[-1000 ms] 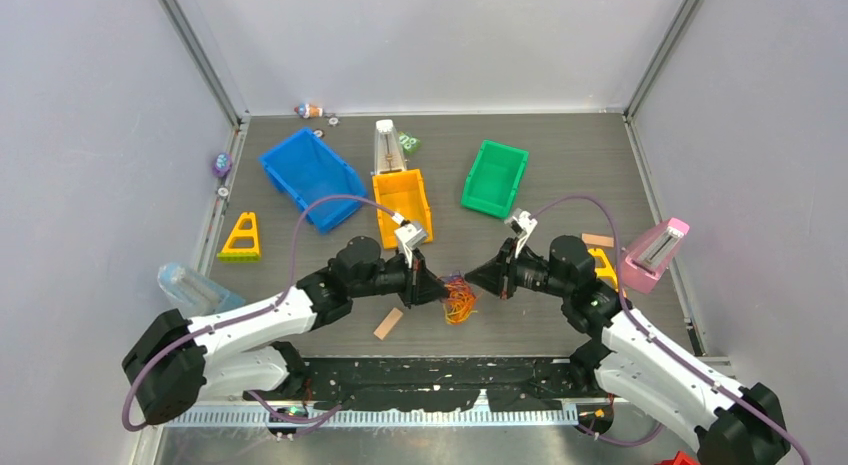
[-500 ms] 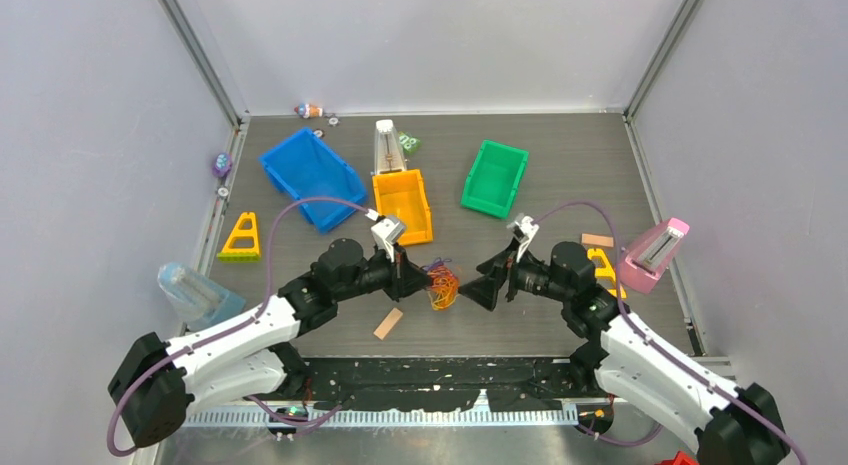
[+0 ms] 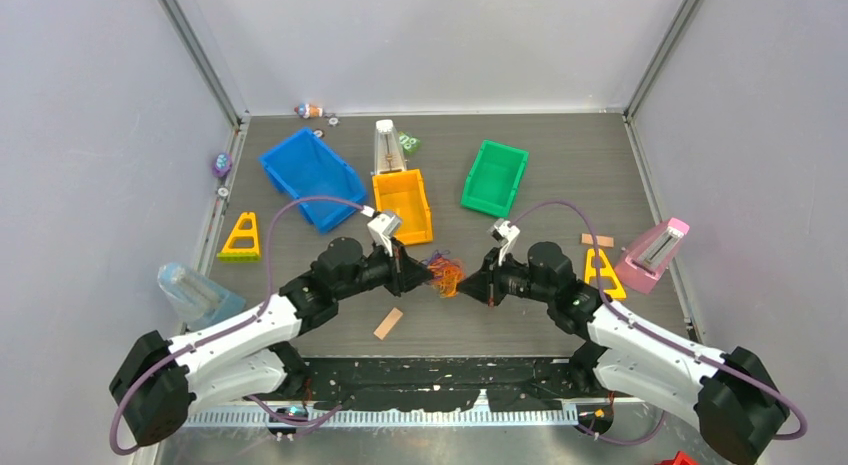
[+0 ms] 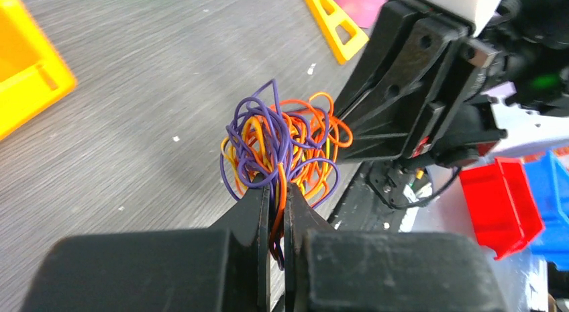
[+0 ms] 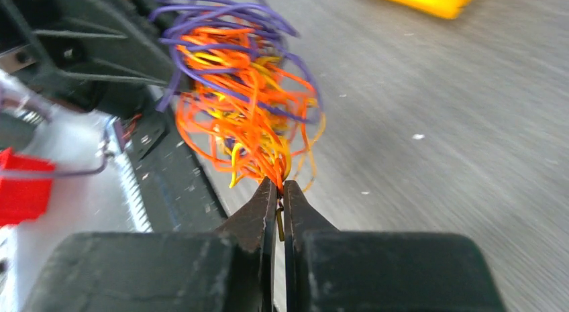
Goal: Untangle the cables
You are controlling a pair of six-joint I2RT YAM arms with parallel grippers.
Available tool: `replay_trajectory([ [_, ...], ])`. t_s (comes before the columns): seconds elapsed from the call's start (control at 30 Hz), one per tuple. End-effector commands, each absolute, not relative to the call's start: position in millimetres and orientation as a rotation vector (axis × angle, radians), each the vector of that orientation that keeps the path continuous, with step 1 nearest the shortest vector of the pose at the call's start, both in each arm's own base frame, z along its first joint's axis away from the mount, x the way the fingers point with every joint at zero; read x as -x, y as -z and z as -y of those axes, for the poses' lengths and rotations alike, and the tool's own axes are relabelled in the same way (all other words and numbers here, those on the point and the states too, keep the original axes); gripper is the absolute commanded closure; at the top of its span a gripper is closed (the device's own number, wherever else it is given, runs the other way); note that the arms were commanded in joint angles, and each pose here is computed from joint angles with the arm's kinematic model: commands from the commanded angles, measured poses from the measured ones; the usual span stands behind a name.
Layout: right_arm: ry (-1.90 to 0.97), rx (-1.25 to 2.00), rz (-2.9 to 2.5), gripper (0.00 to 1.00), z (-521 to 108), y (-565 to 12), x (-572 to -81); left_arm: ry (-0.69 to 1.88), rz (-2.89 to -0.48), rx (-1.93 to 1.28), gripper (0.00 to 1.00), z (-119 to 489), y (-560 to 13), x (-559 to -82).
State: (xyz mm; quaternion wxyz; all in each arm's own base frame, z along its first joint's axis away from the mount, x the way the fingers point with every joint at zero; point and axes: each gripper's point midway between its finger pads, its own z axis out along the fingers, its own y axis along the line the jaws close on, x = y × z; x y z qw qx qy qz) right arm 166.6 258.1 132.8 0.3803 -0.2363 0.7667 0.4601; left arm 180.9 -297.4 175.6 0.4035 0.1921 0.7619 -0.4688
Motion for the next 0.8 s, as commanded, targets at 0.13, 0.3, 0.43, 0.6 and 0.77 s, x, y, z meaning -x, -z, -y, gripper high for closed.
replay_trajectory([
  [0.13,-0.458,0.075,-2.032,0.95,-152,-127,-232,0.781,-1.985,-0.225,1.00,220,-158,-217],
  [0.3,-0.293,-0.130,-1.978,0.95,-109,-130,-234,0.691,-1.996,-0.154,1.00,198,-147,-218],
  [0.43,-0.265,-0.207,-1.946,0.95,-98,-134,-235,0.656,-2.025,-0.107,1.00,191,-143,-219],
  [0.6,-0.477,0.078,-1.938,0.03,-146,-148,-229,0.877,-1.947,-0.327,1.00,231,-162,-204],
  [0.77,-0.967,0.606,-1.729,0.05,-234,-187,-185,1.178,-1.818,-0.570,1.00,275,-191,-175],
])
